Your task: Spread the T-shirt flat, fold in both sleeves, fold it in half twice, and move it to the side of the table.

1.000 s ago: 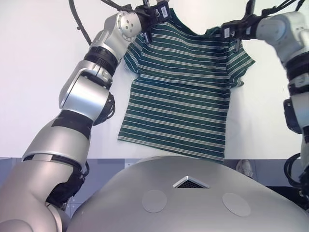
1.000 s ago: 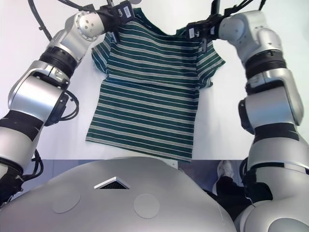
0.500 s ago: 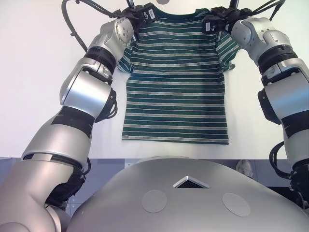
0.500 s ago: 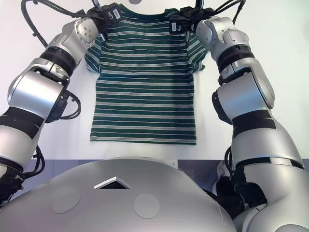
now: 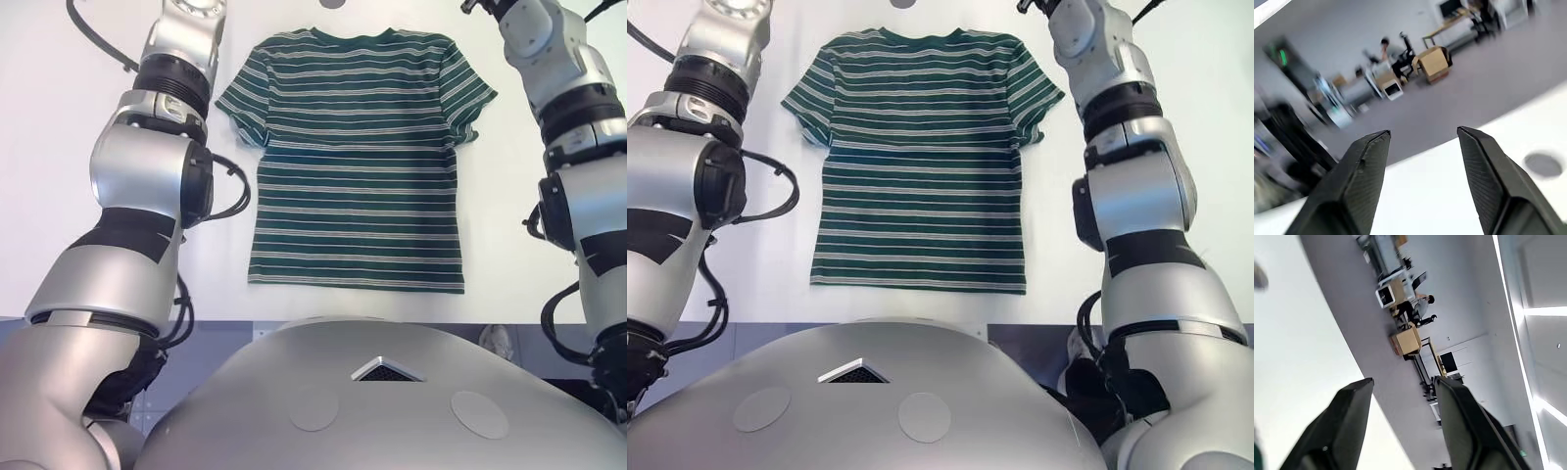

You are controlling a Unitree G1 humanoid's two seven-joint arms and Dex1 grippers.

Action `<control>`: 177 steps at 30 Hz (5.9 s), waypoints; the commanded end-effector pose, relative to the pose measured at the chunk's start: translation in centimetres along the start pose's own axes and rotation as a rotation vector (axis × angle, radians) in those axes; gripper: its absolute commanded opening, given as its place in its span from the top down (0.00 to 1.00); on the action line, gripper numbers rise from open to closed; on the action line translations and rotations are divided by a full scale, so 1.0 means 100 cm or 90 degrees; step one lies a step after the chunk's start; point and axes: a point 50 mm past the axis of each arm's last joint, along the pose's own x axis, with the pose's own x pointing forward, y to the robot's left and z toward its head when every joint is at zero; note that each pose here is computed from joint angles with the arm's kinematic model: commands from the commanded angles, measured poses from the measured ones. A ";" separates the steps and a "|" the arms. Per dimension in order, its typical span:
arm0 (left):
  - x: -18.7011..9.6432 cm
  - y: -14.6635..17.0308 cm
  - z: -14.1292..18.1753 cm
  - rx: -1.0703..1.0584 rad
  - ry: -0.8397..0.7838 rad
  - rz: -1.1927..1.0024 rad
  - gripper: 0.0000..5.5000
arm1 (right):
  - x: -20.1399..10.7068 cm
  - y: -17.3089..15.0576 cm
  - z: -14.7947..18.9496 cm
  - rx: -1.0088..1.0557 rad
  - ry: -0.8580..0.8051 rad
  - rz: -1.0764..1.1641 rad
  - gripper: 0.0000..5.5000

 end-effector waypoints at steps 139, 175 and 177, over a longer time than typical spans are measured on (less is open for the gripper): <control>-0.134 -0.056 -0.063 0.104 0.139 -0.401 0.02 | -0.111 0.062 0.007 0.276 0.032 -0.099 0.42; -0.107 -0.049 0.017 -0.319 -0.141 -0.177 0.02 | -0.079 0.097 -0.059 0.870 0.355 -0.148 1.00; -0.107 -0.049 0.017 -0.321 -0.138 -0.176 0.02 | -0.075 0.092 -0.050 0.853 0.322 -0.147 1.00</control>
